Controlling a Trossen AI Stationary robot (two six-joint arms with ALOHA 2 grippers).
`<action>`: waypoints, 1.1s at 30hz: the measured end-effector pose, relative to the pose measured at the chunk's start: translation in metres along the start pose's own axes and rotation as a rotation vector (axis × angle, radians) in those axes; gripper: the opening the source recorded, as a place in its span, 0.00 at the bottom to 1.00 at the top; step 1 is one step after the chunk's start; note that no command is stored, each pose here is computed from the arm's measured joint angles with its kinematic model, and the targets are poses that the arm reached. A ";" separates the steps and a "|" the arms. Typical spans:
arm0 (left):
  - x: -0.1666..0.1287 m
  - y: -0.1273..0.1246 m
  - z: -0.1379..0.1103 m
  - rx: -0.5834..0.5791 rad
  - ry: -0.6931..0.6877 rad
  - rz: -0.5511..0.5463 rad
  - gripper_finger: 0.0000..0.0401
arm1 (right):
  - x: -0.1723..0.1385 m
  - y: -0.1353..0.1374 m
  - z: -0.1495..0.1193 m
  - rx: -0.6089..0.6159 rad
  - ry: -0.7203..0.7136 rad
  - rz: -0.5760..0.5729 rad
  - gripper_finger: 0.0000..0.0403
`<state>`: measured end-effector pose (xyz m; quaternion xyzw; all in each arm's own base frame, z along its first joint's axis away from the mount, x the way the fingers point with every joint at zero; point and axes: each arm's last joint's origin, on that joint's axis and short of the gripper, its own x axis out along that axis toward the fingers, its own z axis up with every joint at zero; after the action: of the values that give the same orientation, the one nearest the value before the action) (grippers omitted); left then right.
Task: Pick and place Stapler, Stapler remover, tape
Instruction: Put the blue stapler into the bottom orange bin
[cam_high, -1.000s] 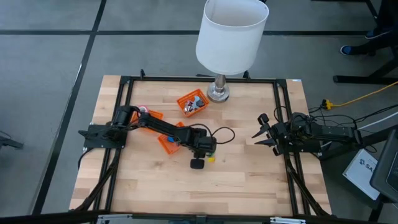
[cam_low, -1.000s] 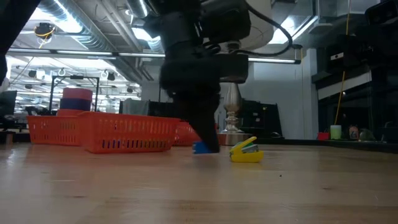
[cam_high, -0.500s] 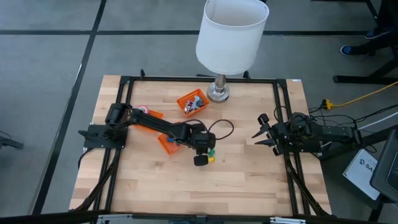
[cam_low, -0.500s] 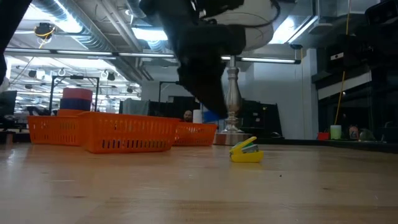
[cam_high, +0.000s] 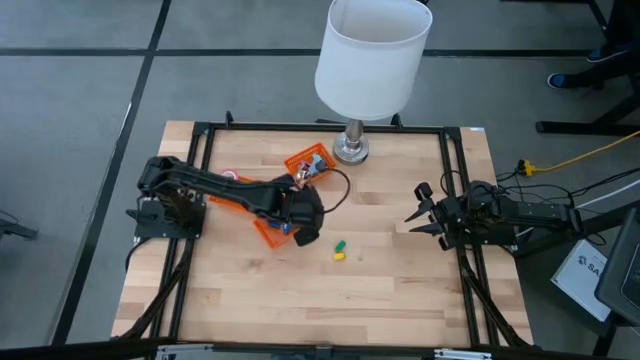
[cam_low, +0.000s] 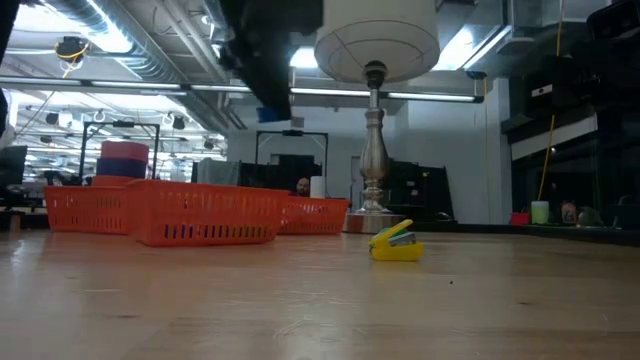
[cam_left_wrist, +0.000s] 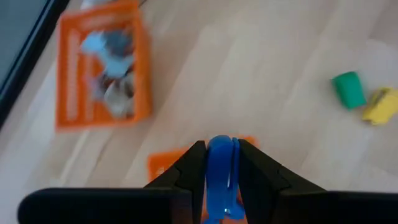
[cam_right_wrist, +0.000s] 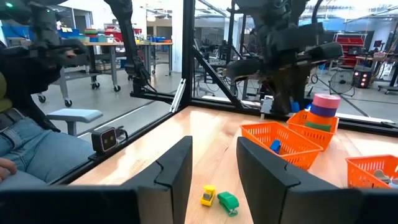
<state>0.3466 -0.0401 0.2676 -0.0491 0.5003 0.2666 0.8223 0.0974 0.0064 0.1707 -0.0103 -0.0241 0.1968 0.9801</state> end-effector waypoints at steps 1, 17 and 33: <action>-0.001 0.002 -0.002 -0.028 0.020 0.016 0.18 | 0.000 0.000 0.000 0.000 0.000 0.000 0.32; 0.049 0.007 -0.068 -0.140 0.239 0.197 0.18 | 0.000 0.000 0.000 0.000 0.001 0.000 0.32; 0.073 0.003 -0.085 -0.185 0.184 0.127 0.19 | 0.000 0.000 0.000 0.000 0.000 0.000 0.32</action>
<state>0.3039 -0.0390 0.1643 -0.1171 0.5491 0.3576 0.7463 0.0974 0.0064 0.1706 -0.0104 -0.0239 0.1967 0.9801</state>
